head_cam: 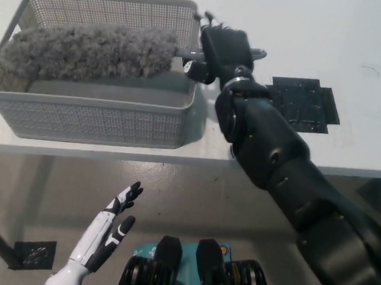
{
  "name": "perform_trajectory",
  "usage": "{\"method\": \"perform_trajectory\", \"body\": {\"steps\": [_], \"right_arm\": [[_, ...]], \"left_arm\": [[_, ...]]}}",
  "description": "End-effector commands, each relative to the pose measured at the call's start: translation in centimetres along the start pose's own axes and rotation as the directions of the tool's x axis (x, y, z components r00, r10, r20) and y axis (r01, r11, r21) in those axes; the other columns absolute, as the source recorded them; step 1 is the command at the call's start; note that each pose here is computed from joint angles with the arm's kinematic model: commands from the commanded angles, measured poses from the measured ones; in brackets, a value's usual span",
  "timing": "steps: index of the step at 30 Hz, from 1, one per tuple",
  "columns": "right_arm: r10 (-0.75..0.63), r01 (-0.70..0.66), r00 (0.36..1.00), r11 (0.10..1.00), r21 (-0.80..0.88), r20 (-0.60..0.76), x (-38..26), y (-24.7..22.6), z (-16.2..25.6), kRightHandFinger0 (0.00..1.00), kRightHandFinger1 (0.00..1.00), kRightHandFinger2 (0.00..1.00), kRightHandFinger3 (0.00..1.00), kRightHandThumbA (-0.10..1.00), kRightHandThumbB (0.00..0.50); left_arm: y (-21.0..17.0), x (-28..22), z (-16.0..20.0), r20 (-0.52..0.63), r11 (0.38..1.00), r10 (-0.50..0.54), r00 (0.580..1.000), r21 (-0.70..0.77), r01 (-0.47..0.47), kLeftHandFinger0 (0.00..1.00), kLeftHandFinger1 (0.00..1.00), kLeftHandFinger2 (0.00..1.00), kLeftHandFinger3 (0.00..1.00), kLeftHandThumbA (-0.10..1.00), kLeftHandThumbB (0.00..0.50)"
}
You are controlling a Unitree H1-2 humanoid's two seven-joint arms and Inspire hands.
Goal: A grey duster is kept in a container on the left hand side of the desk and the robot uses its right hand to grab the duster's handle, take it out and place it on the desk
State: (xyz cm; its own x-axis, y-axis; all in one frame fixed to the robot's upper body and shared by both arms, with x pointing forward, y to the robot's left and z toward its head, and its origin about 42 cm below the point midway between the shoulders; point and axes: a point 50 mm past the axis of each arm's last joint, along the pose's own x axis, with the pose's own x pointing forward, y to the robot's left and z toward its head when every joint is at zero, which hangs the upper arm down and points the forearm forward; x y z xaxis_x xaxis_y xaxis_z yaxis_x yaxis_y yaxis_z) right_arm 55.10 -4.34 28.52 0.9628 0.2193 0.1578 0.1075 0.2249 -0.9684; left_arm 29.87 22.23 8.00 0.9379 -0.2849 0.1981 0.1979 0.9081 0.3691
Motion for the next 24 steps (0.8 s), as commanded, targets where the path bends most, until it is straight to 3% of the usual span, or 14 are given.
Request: {"method": "perform_trajectory", "body": {"steps": [1,4,5,6,7,9,12,14,15,16,17,18,20,24], "right_arm": [[-0.179,0.179,0.984,0.983,0.029,-0.014,1.1,-4.3,-2.0,1.00,1.00,1.00,1.00,0.61,0.500],[-0.249,0.250,0.967,0.968,0.017,-0.049,0.9,-4.3,-2.4,1.00,1.00,1.00,1.00,0.50,0.497],[-0.324,0.324,0.944,0.946,-0.021,-0.061,0.7,-4.5,-2.5,1.00,1.00,1.00,1.00,0.34,0.332],[-0.371,0.369,0.927,0.928,-0.044,-0.057,0.6,-4.6,-2.5,0.47,0.57,0.71,1.00,0.25,0.324],[-0.419,0.417,0.907,0.908,-0.044,-0.043,0.5,-4.7,-2.6,0.05,0.10,0.30,0.76,-0.01,0.304],[-0.474,0.474,0.880,0.880,-0.006,-0.033,0.3,-4.8,-3.1,0.00,0.00,0.06,0.32,-0.10,0.253],[-0.490,0.491,0.871,0.870,0.039,-0.028,0.2,-4.8,-3.6,0.00,0.01,0.27,0.12,-0.10,0.240],[-0.490,0.491,0.871,0.868,0.072,-0.030,0.1,-4.7,-4.1,0.00,0.14,0.64,0.21,-0.10,0.223],[-0.491,0.492,0.871,0.867,0.080,-0.032,0.1,-4.7,-4.3,0.00,0.17,0.70,0.25,-0.10,0.216],[-0.490,0.491,0.871,0.867,0.084,-0.032,0.0,-4.5,-4.4,0.00,0.22,0.74,0.38,-0.10,0.211],[-0.489,0.490,0.872,0.867,0.093,-0.032,-0.1,-4.4,-4.5,0.00,0.22,0.73,0.44,-0.10,0.211],[-0.490,0.491,0.871,0.865,0.103,-0.034,-0.1,-4.3,-4.6,0.00,0.22,0.74,0.58,-0.10,0.197],[-0.493,0.494,0.869,0.860,0.131,-0.040,-0.2,-4.2,-4.8,0.00,0.24,0.73,0.70,-0.10,0.187],[-0.510,0.519,0.853,0.807,0.284,-0.110,-0.4,-4.2,-5.0,0.00,0.27,0.73,0.73,-0.10,0.156]], "left_arm": [[0.5,0.4,0.7,0.040,1.000,-0.023,0.999,0.018,0.023,1.00,1.00,1.00,1.00,1.00,0.167],[0.5,0.4,0.7,0.039,1.000,-0.023,0.999,0.022,0.023,1.00,1.00,1.00,1.00,1.00,0.180],[0.4,0.4,0.7,0.039,1.000,-0.023,0.999,0.022,0.022,1.00,1.00,1.00,1.00,1.00,0.182],[0.4,0.4,0.7,0.039,1.000,-0.023,0.999,0.023,0.022,1.00,1.00,1.00,1.00,1.00,0.183],[0.4,0.4,0.7,0.039,0.999,-0.024,0.999,0.024,0.023,1.00,1.00,1.00,1.00,1.00,0.183],[0.5,0.3,0.7,0.035,0.999,-0.028,0.999,0.022,0.027,1.00,1.00,1.00,1.00,1.00,0.182],[0.4,0.3,0.7,0.032,1.000,-0.025,0.999,0.017,0.025,1.00,1.00,1.00,1.00,1.00,0.189],[0.4,0.3,0.6,0.030,1.000,-0.025,0.999,0.018,0.025,1.00,1.00,1.00,1.00,1.00,0.195],[0.4,0.3,0.6,0.030,1.000,-0.026,0.999,0.018,0.025,1.00,1.00,1.00,1.00,1.00,0.195],[0.4,0.2,0.5,0.028,0.999,-0.027,0.999,0.018,0.026,1.00,1.00,1.00,1.00,1.00,0.190],[0.3,0.0,0.5,0.026,0.999,-0.029,0.999,0.017,0.028,1.00,1.00,1.00,1.00,1.00,0.188],[0.3,0.0,0.5,0.024,0.999,-0.031,0.999,0.016,0.030,1.00,1.00,1.00,1.00,1.00,0.187],[0.3,-0.2,0.5,0.017,0.999,-0.032,0.999,0.013,0.032,1.00,1.00,1.00,1.00,1.00,0.189],[0.3,-0.3,0.3,0.014,0.999,-0.034,0.999,0.019,0.033,1.00,1.00,1.00,1.00,1.00,0.182]]}}
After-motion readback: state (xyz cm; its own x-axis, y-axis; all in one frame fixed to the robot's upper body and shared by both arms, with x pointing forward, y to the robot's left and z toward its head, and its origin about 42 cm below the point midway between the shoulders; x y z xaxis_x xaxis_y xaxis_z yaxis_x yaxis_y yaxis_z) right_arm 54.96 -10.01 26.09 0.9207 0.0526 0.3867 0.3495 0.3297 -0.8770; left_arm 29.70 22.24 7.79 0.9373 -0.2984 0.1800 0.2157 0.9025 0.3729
